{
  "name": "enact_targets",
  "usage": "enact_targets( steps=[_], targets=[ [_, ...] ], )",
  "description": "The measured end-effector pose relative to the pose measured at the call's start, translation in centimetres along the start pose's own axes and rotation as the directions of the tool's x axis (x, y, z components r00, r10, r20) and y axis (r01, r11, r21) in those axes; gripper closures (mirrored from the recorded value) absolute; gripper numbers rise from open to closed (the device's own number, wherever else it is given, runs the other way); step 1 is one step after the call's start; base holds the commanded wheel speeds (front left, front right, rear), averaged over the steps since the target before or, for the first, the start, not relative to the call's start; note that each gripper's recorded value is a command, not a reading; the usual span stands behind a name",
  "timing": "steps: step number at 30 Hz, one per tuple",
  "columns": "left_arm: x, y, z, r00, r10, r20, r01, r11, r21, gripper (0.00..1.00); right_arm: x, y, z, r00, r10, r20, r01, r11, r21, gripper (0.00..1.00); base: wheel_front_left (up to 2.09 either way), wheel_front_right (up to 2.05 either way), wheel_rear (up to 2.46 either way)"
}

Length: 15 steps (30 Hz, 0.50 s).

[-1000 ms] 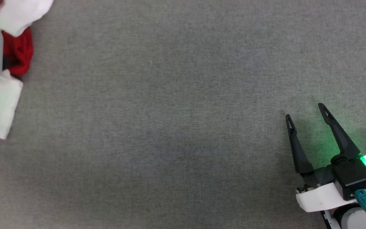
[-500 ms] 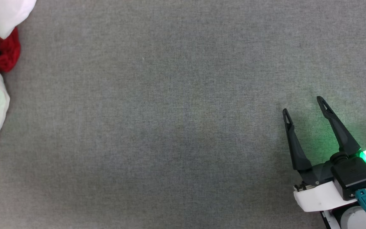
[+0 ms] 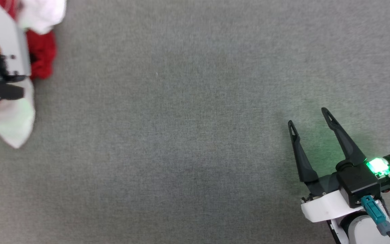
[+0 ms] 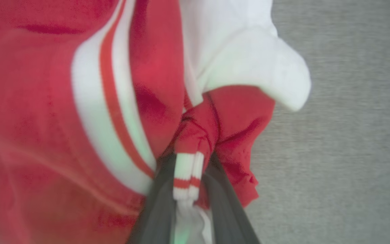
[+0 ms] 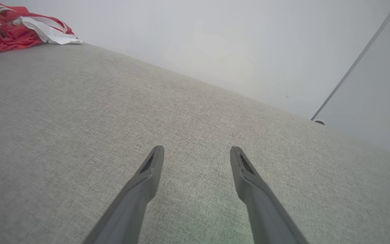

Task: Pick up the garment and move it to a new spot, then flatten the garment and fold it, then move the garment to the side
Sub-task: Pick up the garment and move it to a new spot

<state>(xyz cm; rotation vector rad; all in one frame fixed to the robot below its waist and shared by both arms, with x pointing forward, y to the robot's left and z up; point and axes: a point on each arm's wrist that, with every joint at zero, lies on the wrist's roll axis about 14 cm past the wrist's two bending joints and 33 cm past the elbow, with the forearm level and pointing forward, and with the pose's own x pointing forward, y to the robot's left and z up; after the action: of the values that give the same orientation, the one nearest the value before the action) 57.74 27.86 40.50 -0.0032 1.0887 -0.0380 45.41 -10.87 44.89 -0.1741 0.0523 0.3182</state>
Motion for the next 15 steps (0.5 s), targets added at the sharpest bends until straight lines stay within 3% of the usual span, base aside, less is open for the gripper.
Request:
enact_targets(
  steps=[7,15],
  targets=[
    [-6.3,-1.2,4.7,0.983,-0.018,0.183,0.010,0.999,0.046,1.00,-1.1,0.3,2.1,0.999,-0.005,0.051,0.005,1.000,0.004,0.00,0.00,0.00,0.00],
    [-15.7,-4.7,9.0,0.909,-0.079,0.409,0.033,0.992,0.119,1.00,-3.6,0.5,4.9,0.993,-0.022,0.114,0.022,1.000,-0.002,0.00,0.00,0.00,0.00]
  ],
)
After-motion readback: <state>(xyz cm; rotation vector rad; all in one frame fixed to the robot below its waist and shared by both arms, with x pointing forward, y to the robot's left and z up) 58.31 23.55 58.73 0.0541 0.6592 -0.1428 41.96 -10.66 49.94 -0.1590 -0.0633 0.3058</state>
